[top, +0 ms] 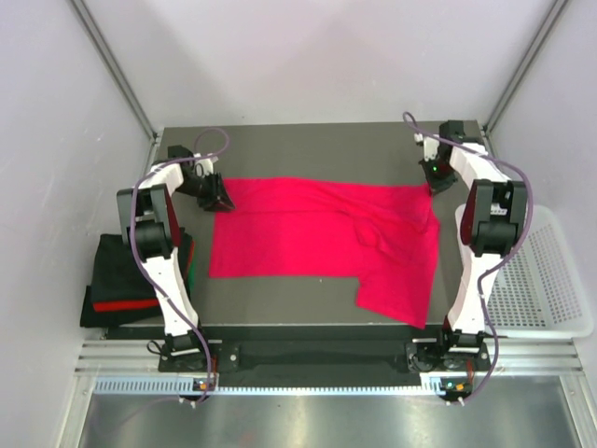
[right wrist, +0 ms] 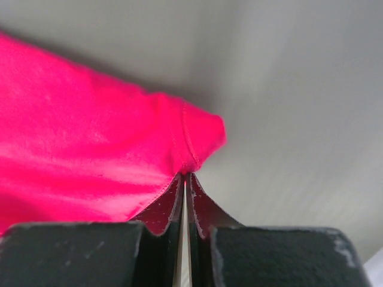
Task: Fold and stack the t-shirts
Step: Fold the tshirt
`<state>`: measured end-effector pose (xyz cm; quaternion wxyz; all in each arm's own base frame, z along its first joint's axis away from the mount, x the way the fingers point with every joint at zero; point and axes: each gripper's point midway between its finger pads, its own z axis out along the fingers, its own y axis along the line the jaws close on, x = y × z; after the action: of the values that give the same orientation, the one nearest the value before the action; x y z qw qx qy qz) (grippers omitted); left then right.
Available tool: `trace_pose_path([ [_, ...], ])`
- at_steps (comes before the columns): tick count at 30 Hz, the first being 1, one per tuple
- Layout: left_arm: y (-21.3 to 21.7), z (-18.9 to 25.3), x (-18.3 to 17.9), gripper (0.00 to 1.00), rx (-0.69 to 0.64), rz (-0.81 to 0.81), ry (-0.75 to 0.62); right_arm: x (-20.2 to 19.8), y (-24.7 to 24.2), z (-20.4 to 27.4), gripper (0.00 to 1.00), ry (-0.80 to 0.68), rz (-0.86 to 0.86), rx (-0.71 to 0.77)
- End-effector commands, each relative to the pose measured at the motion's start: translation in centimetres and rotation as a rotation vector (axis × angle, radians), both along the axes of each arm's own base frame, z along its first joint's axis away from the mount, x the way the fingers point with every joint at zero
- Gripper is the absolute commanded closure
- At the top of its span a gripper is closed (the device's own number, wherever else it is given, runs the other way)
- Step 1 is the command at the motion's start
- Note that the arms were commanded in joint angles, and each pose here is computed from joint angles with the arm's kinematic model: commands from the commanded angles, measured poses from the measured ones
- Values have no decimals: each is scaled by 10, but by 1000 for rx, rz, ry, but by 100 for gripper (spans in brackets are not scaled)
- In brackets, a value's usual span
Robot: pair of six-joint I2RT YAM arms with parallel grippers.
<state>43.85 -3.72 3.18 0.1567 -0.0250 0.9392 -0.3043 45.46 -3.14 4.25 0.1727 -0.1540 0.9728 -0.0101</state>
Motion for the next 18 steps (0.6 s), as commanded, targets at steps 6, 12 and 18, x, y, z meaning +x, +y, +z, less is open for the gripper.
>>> trace_pose_path([
  [6, 26, -33, -2, 65, 163, 4, 41, 68, -14, 42, 100, -198, -60, 11],
  [12, 37, -27, 8, 66, 222, 18, 7, 80, -24, 31, 98, -189, -69, -30],
  [18, 39, 11, 23, 67, 231, 27, -114, 86, -39, 40, 85, -238, -122, -37],
])
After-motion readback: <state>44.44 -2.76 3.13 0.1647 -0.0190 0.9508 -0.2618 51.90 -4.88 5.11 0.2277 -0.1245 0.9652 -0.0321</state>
